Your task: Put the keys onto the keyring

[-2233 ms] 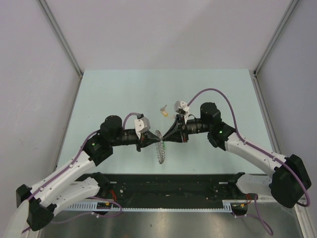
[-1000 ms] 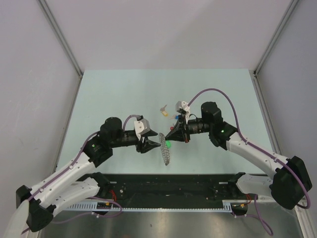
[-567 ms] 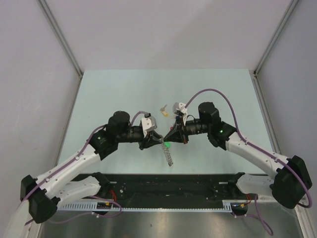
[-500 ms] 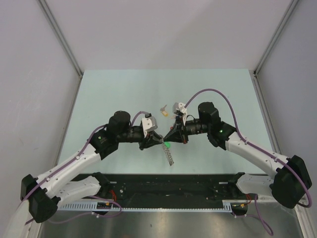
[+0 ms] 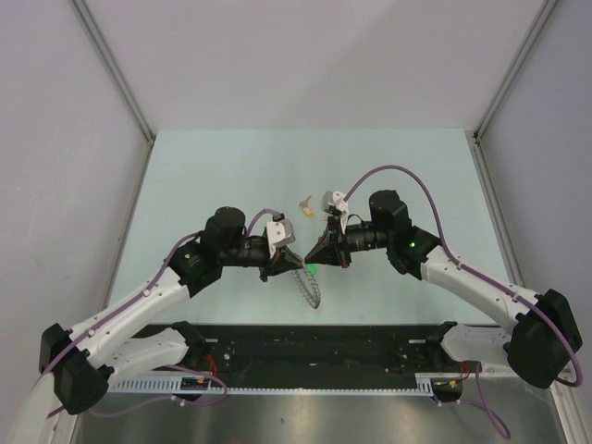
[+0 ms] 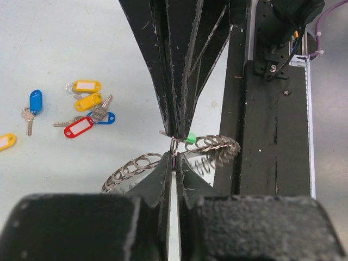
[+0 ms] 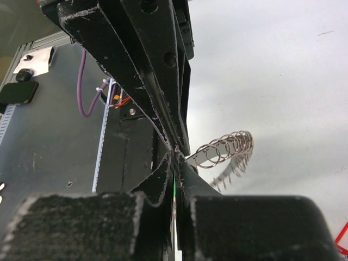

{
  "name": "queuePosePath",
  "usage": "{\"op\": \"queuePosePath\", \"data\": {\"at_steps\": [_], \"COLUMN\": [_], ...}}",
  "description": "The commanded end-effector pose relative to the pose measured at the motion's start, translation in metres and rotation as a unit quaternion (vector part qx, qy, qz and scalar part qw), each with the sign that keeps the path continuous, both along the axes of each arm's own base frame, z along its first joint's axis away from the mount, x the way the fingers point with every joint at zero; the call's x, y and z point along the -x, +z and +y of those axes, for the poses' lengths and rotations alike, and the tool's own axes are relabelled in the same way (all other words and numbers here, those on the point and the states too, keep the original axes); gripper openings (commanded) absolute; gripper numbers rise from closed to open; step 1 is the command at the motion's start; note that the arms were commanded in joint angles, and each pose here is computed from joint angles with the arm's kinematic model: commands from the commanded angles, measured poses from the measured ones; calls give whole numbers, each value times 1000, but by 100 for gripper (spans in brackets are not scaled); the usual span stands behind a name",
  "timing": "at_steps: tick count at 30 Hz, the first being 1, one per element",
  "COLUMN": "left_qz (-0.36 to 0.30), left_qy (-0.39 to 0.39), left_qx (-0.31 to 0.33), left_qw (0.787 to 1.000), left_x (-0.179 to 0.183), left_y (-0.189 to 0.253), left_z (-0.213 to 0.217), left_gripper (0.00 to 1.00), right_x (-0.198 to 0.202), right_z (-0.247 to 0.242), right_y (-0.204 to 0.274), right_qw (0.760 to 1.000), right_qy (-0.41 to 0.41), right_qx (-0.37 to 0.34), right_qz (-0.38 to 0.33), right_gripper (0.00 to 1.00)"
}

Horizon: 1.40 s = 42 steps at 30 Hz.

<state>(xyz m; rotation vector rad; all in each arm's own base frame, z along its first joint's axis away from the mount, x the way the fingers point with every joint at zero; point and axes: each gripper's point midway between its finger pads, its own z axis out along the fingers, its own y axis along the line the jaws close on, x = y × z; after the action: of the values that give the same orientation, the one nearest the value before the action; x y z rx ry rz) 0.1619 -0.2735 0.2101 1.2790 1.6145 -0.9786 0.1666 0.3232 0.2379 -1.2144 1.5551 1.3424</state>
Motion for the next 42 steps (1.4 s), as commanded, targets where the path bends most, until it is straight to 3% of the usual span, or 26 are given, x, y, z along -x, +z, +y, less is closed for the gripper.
{"op": "queuePosePath", "data": {"at_steps": [1, 13, 23, 24, 25, 28, 31, 42], "left_qz": [-22, -55, -80, -80, -79, -79, -79, -79], "left_qy": [-8, 59, 68, 66, 64, 56, 52, 40], "left_qx": [12, 36, 66, 67, 65, 65, 66, 74], "left_qw": [1000, 996, 992, 992, 993, 993, 993, 993], "left_x": [-1, -13, -12, -11, -11, -8, -7, -3], "left_y": [15, 33, 45, 46, 44, 43, 44, 47], "left_z": [-1, 11, 14, 14, 14, 13, 13, 11], "left_gripper": [4, 0, 0, 0, 0, 0, 0, 0], "right_x": [-6, -19, -11, -11, -10, -9, -8, -8], "right_z": [2, -18, -6, -5, -5, -3, 0, 14], "right_y": [26, 9, 11, 13, 13, 20, 23, 15], "right_qw": [999, 998, 999, 999, 999, 999, 999, 999], "right_qy": [-5, -61, -38, -36, -35, -27, -17, 5], "right_qx": [-21, 19, -6, -11, -13, -25, -34, -40], "right_qz": [-32, -20, -3, -6, -5, -17, -25, -22], "right_gripper": [0, 0, 0, 4, 14, 28, 34, 35]}}
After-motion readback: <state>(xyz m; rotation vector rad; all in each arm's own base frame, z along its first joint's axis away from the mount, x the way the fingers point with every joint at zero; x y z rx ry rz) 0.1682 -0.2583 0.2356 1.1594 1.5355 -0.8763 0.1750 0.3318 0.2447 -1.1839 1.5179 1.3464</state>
